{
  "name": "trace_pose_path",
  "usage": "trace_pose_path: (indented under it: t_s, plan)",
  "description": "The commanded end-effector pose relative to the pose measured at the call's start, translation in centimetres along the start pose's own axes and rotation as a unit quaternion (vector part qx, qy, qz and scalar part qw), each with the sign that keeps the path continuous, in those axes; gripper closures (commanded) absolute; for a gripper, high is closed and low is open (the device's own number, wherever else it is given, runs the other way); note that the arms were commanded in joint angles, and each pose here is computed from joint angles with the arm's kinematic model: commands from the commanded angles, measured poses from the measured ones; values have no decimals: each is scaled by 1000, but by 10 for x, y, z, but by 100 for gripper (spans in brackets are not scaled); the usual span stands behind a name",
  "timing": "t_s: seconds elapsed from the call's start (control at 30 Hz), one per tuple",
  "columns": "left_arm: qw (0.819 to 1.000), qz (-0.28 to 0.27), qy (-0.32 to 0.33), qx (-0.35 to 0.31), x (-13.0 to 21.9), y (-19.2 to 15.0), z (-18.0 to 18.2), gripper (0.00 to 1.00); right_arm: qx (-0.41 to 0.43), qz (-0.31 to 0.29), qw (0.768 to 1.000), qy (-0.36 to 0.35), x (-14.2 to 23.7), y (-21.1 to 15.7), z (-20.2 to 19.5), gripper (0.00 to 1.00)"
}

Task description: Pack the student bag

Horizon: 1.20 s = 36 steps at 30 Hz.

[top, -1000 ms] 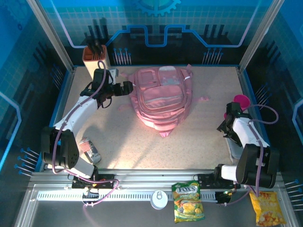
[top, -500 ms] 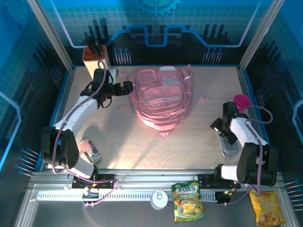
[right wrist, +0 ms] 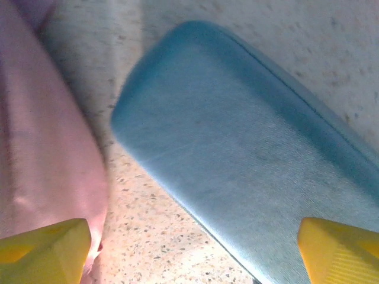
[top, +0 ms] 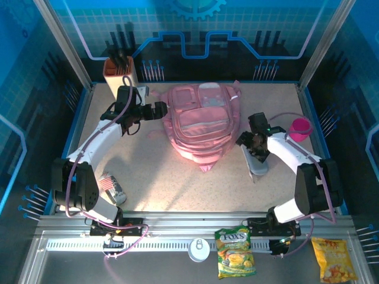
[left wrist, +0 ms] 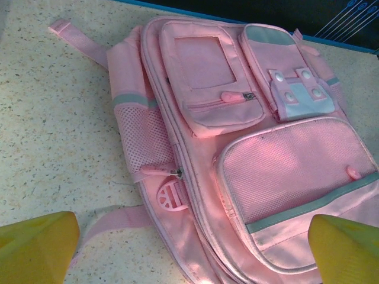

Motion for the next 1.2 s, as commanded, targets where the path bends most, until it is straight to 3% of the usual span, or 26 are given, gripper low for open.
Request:
trace_pose_path:
  t_s: [0.0,0.17,0.43,0.67,0.93,1.17]
  plan:
    - [1000,3,-21,-9,1,7,-9,1,128,2,991,-45,12,2,0,7]
    - [1000,8,-27,-13,-2,7,-11,1,230,49,966,-111,5,0,-15,4]
    - [998,17,-42,-30,-7,10,-20,1,274,104,948,-124,-16,-4,-20,0]
    - [998,25,-57,-31,-11,10,-23,1,248,117,947,-169,-36,3,-39,0]
    - [996,35,-76,-34,-14,10,-28,1,179,127,967,-129,-44,7,-46,0]
    - [989,66,-104,-85,-23,1,-48,1,190,136,967,-97,-36,-8,-40,0]
Point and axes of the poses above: each hand's point on the last joint's axis, 136 mm out from that joint toward the fingers, its own x axis back along the fingers, its own z axis along the line the jaws close on, y = z × x, the point moved 10 cm from there along x, back along the fingers, and after that the axes turned 1 degree about x, right-handed, at the moved point
